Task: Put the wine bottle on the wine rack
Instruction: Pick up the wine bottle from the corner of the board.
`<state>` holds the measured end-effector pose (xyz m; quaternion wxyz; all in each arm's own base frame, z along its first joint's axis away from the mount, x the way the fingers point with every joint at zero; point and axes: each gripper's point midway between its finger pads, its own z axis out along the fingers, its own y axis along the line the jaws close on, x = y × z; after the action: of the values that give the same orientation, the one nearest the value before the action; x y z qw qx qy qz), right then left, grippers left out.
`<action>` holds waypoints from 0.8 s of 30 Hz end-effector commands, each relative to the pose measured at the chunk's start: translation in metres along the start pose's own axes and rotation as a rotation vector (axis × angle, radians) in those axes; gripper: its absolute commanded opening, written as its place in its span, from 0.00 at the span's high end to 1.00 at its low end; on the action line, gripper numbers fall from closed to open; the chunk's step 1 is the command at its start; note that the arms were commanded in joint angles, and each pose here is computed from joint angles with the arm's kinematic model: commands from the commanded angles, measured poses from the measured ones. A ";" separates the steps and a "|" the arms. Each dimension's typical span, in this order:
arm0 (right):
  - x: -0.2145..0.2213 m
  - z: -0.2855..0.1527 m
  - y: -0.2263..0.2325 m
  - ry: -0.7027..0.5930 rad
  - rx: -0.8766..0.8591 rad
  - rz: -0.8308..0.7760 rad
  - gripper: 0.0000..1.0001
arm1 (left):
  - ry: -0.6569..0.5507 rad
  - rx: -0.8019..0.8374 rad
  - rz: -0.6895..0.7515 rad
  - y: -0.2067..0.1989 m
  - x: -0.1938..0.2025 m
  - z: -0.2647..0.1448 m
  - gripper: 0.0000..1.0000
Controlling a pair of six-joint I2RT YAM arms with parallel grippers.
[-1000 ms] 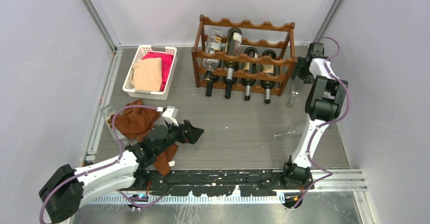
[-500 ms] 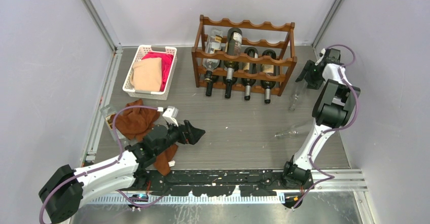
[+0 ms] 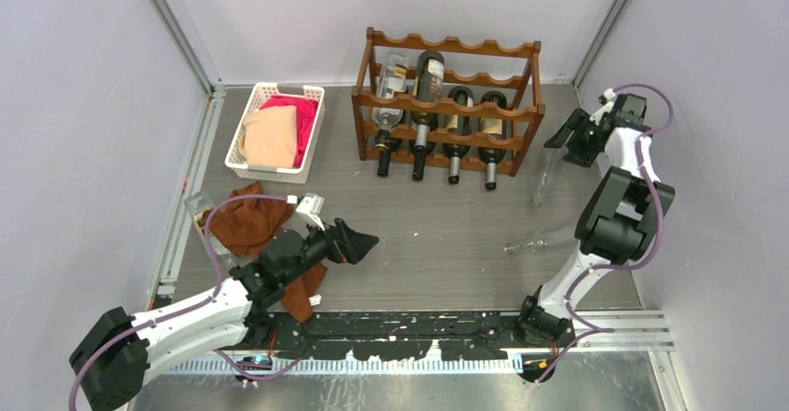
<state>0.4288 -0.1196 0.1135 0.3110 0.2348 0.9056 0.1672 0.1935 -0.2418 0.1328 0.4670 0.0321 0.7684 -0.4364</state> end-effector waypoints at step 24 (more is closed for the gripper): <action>0.138 -0.149 0.079 0.210 -0.547 -0.264 0.99 | -0.117 0.307 -0.225 -0.076 -0.045 0.002 0.10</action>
<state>0.2856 -0.0395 0.1633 0.2650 0.0822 0.9083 0.3130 0.1869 -0.2650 0.1703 0.4385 -0.0025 0.7202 -0.5376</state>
